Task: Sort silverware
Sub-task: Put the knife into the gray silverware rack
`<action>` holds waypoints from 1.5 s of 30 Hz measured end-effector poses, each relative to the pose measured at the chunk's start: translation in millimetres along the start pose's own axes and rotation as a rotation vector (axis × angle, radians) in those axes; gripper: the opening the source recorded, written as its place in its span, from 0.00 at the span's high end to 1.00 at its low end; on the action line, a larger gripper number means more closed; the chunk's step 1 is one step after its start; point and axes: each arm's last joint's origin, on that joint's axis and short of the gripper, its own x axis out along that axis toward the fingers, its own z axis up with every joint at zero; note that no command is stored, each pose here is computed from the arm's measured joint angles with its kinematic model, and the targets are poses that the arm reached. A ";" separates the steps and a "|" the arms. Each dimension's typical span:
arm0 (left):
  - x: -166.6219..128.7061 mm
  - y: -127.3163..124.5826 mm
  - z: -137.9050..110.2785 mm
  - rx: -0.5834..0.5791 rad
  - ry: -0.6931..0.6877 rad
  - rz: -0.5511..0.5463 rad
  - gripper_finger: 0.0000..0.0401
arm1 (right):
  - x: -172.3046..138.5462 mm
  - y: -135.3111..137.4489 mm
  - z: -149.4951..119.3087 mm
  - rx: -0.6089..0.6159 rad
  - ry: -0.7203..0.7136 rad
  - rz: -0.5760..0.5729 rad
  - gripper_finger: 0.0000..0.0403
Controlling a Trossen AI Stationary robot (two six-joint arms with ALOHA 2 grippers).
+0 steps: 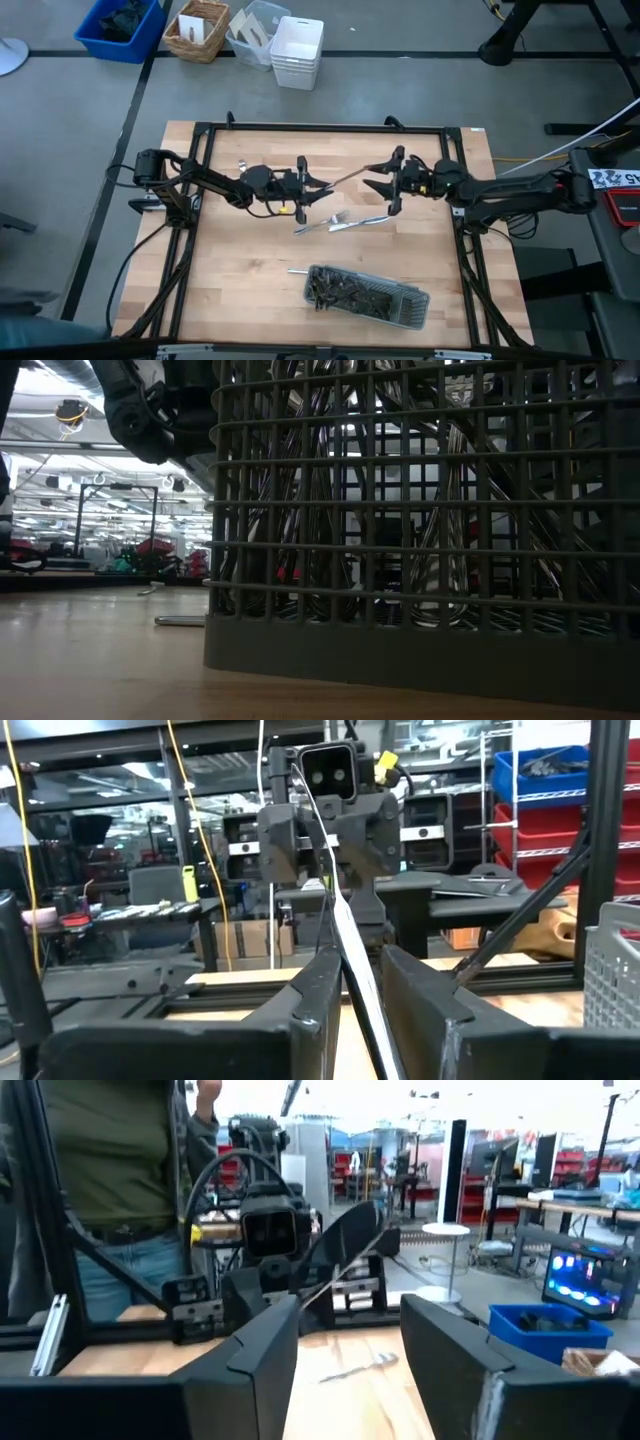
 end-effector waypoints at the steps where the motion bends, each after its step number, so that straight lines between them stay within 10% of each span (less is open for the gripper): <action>1: 0.0 -0.2 0.2 0.000 -0.002 -0.001 0.84 | 2.0 -0.1 -0.8 -0.001 -0.011 0.000 0.56; 32: 0.1 -2.3 -0.7 0.017 0.008 -0.009 0.84 | 45.5 2.1 -3.0 -0.021 -0.078 0.150 0.57; 45: 0.1 -2.8 -2.0 0.041 0.021 -0.024 0.83 | 45.9 2.4 -3.7 -0.019 -0.065 0.160 0.97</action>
